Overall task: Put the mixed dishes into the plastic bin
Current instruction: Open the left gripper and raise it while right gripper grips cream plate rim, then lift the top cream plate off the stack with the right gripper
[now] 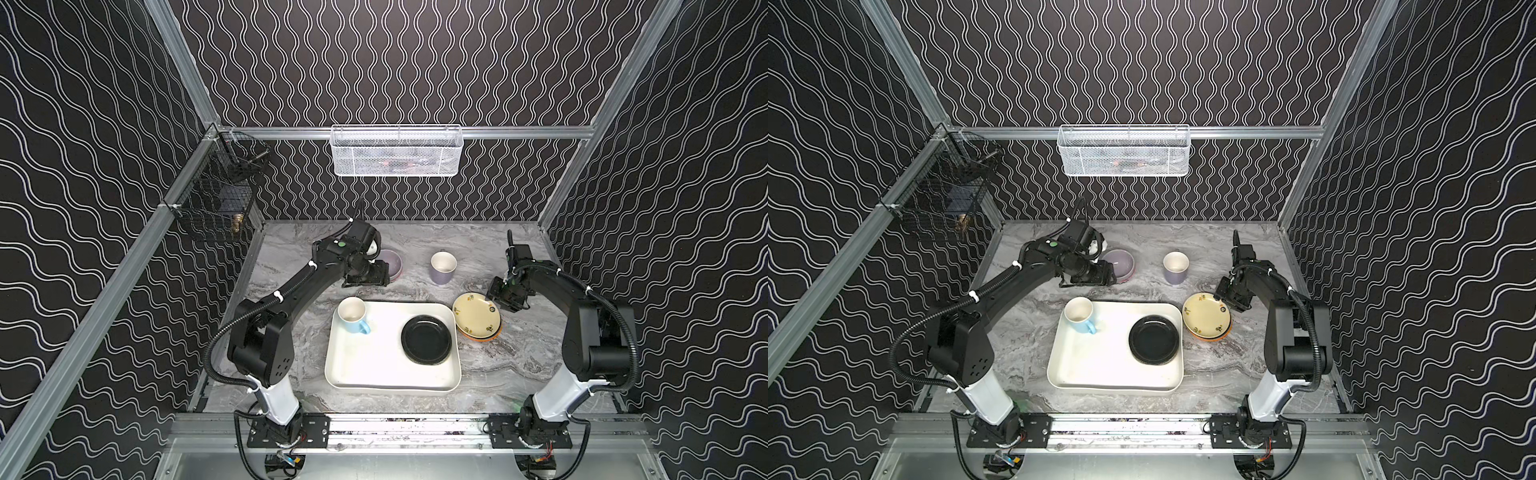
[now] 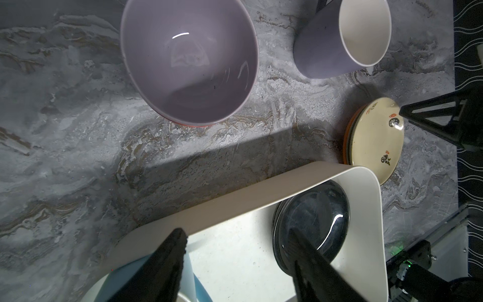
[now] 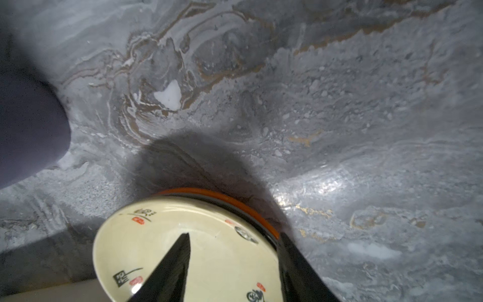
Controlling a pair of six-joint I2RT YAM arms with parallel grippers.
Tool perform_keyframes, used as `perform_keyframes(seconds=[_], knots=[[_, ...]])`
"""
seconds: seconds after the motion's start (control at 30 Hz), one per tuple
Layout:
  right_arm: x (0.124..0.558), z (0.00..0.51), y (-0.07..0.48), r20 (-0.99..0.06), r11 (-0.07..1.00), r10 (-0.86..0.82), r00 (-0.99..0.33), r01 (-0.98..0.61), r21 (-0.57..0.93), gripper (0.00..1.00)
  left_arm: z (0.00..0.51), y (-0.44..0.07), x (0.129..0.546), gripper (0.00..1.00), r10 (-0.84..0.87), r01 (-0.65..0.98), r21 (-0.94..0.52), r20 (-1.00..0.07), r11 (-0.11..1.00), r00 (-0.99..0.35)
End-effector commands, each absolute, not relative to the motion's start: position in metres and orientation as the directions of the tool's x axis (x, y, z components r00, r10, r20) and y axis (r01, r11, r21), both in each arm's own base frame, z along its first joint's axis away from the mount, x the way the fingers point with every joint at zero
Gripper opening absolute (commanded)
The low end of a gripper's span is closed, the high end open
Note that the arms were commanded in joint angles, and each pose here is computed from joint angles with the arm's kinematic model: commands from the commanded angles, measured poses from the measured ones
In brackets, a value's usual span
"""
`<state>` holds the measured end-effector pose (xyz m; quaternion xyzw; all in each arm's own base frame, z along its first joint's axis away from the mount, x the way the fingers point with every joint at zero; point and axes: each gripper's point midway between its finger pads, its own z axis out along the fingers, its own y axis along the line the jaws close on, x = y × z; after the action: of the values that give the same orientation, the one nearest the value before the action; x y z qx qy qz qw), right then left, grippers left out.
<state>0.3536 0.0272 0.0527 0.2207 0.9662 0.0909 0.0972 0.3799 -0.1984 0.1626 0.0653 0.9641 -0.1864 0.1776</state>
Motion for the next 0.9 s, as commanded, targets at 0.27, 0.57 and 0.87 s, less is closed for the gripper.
perform_keyframes(seconds=[0.27, 0.57, 0.87], knots=[[0.335, 0.036, 0.029, -0.099, 0.878, 0.457, -0.884, 0.431, 0.210, 0.46, 0.166, -0.208, 0.384, 0.66, 0.067, 0.224, -0.387, -0.381, 0.894, -0.922], [0.322, 0.023, 0.024, -0.069, 0.877, 0.467, -0.881, 0.452, 0.162, 0.33, 0.165, -0.204, 0.381, 0.66, 0.058, 0.219, -0.384, -0.389, 0.897, -0.919], [0.313, 0.026, 0.021, -0.074, 0.866, 0.489, -0.869, 0.474, 0.157, 0.16, 0.163, -0.201, 0.379, 0.66, 0.052, 0.213, -0.383, -0.388, 0.899, -0.920]])
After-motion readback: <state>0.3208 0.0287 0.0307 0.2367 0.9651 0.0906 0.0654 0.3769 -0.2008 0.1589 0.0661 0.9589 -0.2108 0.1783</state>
